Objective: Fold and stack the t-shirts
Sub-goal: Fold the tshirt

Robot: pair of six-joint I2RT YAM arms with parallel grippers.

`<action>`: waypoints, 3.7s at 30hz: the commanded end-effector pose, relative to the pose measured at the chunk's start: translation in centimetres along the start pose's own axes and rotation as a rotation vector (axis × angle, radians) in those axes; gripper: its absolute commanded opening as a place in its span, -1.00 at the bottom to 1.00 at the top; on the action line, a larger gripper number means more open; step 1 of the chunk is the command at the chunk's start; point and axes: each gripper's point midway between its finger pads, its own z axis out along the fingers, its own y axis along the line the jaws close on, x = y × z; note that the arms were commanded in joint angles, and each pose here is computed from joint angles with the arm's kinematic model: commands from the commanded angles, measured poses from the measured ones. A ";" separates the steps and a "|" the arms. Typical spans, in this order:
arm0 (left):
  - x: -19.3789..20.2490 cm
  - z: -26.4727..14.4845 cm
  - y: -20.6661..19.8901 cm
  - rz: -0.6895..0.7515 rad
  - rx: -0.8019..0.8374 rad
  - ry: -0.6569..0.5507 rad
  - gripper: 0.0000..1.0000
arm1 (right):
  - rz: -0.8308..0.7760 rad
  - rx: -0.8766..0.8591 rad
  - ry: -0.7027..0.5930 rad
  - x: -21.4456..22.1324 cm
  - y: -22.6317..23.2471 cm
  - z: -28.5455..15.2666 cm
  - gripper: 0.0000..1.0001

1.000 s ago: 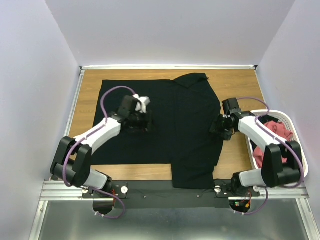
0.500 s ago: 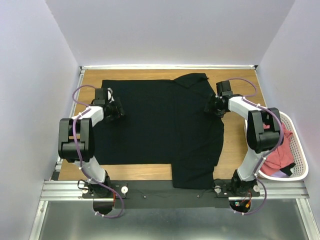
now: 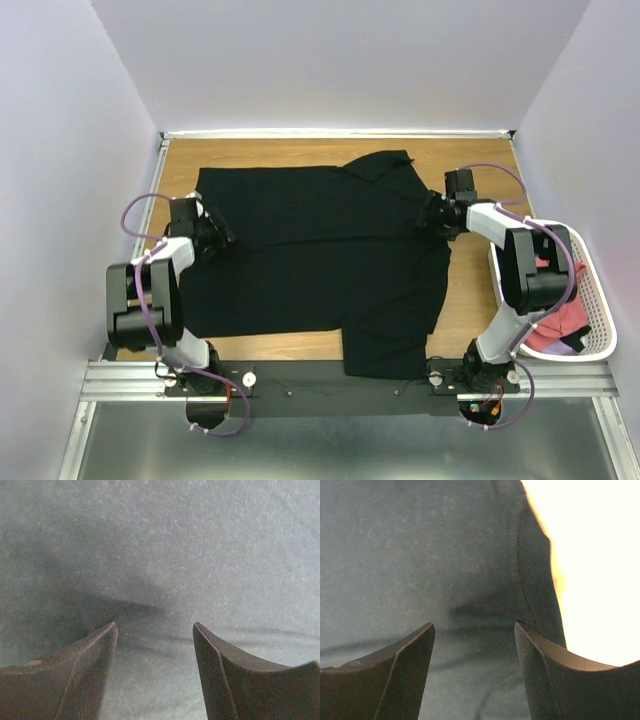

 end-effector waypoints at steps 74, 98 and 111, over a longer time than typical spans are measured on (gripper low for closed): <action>-16.3 11.9 5.2 -0.099 -0.554 -0.052 -0.56 | -0.096 -0.260 -0.023 -4.0 6.3 -0.9 0.49; -17.5 11.7 4.8 -0.017 -0.531 -0.070 -1.00 | 0.140 -0.116 -0.255 -17.5 4.9 6.6 0.27; -17.4 11.8 4.9 -0.003 -0.526 -0.070 -1.00 | 0.179 -0.126 -0.222 -17.4 5.0 11.1 0.13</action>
